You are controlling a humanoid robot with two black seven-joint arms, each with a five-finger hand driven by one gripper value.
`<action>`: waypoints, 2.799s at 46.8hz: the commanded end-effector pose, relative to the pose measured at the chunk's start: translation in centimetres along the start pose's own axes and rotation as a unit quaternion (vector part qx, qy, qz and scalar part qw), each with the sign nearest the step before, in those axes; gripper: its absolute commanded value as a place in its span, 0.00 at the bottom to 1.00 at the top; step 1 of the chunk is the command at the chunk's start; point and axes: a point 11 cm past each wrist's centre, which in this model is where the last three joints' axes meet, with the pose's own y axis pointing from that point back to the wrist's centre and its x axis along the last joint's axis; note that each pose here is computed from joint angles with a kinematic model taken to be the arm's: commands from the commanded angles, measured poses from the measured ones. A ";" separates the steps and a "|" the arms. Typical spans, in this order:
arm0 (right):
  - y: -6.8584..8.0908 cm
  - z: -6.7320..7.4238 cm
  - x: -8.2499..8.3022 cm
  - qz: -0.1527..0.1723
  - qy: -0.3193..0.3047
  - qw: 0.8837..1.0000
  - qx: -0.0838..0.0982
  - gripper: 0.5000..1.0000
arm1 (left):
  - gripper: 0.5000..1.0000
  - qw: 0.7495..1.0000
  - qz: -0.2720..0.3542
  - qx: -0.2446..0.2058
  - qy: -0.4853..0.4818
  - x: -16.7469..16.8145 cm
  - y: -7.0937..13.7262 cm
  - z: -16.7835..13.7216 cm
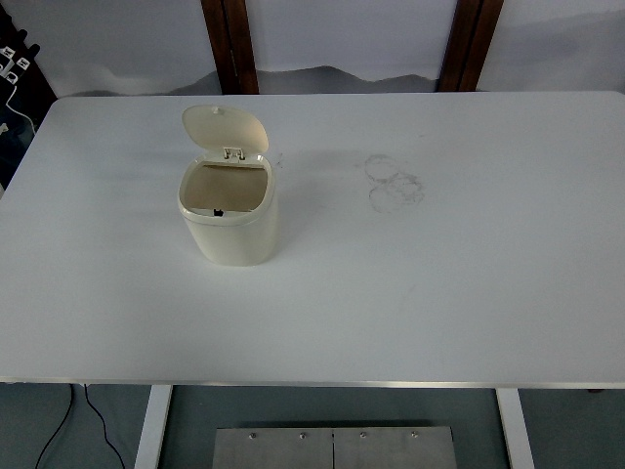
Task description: Close trash bin
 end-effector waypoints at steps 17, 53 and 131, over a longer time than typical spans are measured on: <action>0.0 0.0 0.0 0.000 0.000 1.000 0.000 0.99 | 1.00 1.000 0.003 0.001 -0.001 0.0 0.0 -0.1; 0.0 0.0 0.0 0.000 0.000 1.000 0.000 0.99 | 1.00 1.000 0.013 0.008 -0.005 0.2 0.0 -0.3; 0.0 0.0 0.0 0.000 0.000 1.000 0.000 0.99 | 1.00 0.805 -0.199 0.362 -0.427 -21.5 -2.7 -7.5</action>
